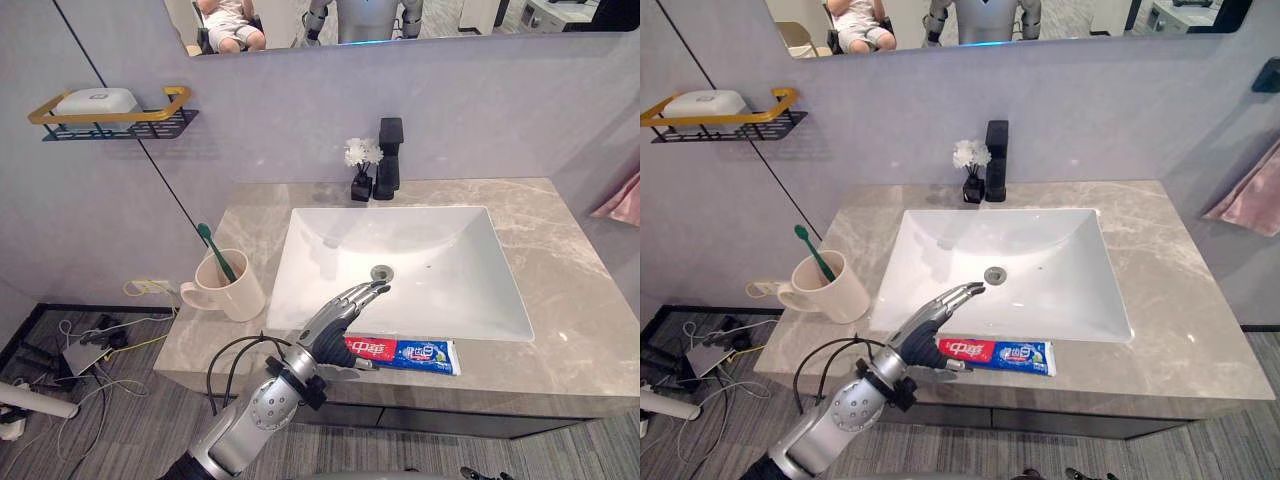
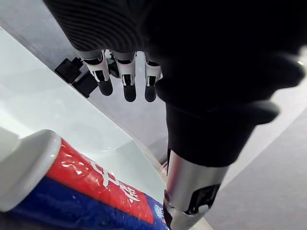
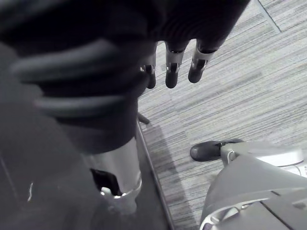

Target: Organize washtable

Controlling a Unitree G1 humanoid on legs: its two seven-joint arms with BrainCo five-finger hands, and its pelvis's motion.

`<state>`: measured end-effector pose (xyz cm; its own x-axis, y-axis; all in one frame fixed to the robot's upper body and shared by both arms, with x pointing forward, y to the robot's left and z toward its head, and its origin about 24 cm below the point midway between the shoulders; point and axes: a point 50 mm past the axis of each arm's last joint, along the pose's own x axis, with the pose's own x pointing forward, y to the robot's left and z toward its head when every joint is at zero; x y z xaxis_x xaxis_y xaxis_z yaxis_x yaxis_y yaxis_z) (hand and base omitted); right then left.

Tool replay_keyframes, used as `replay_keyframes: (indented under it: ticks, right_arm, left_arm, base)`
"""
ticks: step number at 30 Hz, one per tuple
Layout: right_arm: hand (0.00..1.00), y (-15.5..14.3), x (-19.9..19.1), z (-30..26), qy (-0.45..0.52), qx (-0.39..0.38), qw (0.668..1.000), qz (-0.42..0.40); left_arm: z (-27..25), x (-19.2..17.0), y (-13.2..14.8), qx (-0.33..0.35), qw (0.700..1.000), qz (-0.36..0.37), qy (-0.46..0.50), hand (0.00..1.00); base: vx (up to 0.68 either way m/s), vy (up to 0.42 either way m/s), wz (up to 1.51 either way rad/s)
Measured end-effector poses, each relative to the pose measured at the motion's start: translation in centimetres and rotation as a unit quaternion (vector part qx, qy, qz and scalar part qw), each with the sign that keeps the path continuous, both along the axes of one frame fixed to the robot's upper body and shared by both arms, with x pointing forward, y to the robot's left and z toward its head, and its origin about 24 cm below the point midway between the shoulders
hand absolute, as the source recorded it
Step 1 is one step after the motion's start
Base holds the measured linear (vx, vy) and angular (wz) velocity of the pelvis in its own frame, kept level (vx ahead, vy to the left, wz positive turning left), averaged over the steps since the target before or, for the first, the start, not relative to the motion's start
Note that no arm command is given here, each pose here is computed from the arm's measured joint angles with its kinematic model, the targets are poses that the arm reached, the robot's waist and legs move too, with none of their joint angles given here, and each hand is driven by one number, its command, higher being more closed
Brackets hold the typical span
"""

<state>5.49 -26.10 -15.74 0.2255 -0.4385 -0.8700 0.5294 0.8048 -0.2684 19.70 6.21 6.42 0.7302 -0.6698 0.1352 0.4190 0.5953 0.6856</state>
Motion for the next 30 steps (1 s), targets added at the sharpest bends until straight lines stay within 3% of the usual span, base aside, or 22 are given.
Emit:
replay_keyframes:
  ticks: [28, 29, 30]
  right_arm:
    - [0.00, -0.1, 0.2, 0.1, -0.002, -0.002, 1.000, 0.001]
    - [0.00, -0.1, 0.2, 0.1, -0.002, -0.002, 1.000, 0.000]
    - [0.00, -0.1, 0.2, 0.1, -0.002, -0.002, 1.000, 0.000]
  left_arm:
    - [-1.5, 1.7, -0.7, 0.058, 0.998, -0.026, 0.020, 0.00]
    - [-1.6, 1.7, -0.7, 0.059, 0.998, -0.025, 0.020, 1.00]
    - [-1.5, 1.7, -0.7, 0.059, 0.998, -0.026, 0.019, 1.00]
  base:
    - [-0.01, 0.000, 0.00]
    - [0.00, 0.000, 0.00]
    - [0.00, 0.000, 0.00]
